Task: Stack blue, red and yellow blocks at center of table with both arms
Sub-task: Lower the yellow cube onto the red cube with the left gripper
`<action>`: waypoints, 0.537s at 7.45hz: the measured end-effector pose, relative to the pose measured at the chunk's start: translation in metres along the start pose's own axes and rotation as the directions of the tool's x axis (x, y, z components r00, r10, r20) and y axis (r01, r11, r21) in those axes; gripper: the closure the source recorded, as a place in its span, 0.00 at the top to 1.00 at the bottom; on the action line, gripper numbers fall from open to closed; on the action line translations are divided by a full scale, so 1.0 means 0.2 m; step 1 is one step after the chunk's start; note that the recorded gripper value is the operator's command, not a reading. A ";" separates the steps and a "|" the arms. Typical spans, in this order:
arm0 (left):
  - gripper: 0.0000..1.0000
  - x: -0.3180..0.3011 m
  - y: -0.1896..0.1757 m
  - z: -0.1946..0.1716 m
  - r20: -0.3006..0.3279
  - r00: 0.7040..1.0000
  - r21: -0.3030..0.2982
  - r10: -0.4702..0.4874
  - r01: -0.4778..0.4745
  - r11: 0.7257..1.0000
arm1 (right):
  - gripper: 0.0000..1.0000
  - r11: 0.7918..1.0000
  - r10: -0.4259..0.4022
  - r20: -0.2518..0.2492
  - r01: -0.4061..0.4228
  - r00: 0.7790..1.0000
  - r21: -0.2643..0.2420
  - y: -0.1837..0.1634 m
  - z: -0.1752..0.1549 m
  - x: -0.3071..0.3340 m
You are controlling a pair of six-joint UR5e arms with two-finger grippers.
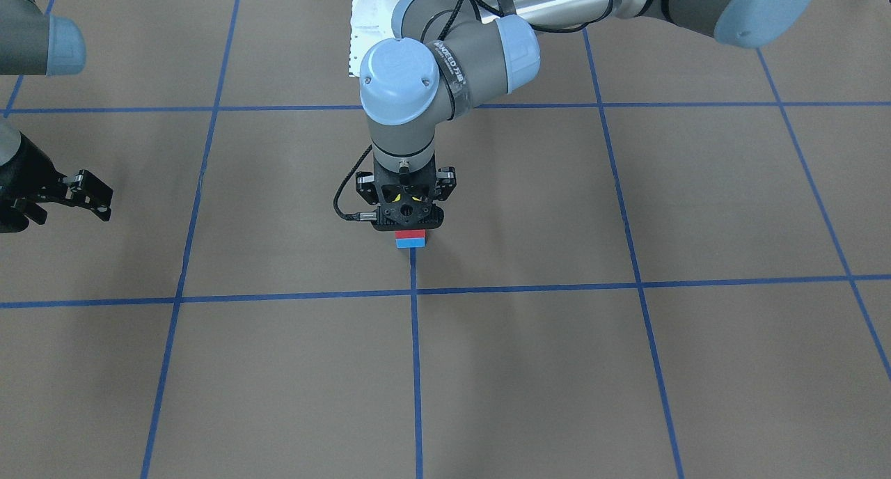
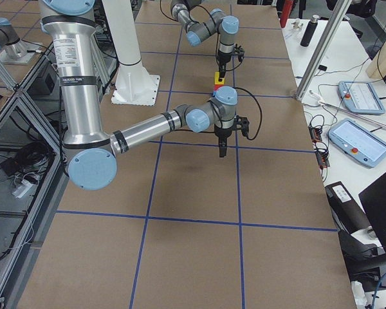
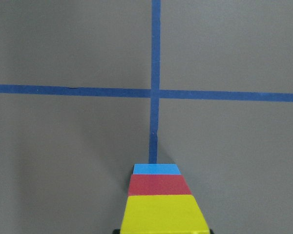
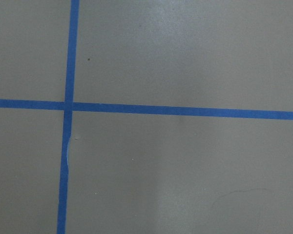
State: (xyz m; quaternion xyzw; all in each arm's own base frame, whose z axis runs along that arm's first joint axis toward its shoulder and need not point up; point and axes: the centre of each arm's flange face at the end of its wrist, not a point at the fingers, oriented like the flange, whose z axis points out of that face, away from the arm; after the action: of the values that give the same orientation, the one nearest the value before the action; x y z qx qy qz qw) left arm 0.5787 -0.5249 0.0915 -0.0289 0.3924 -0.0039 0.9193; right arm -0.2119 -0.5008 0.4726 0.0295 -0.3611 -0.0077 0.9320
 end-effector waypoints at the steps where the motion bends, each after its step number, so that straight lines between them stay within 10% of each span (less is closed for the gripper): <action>1: 0.13 0.00 0.00 0.00 0.000 1.000 0.000 0.000 0.000 1.000 | 1.00 1.000 0.000 0.000 0.000 1.000 0.000 0.00 0.00 0.00; 3: 0.55 0.00 0.00 0.00 0.000 1.000 -0.001 -0.002 0.002 1.000 | 1.00 1.000 -0.001 0.000 0.001 1.000 0.000 0.00 0.00 0.00; 4: 1.00 0.00 0.01 0.00 0.000 1.000 -0.001 -0.001 0.001 1.000 | 1.00 1.000 0.000 0.000 0.000 1.000 0.000 0.00 0.00 0.00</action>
State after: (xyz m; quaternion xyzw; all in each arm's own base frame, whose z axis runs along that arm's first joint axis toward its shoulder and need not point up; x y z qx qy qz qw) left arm 0.5796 -0.5239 0.0915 -0.0297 0.3924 -0.0042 0.9193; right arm -0.2119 -0.5008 0.4727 0.0295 -0.3611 -0.0079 0.9320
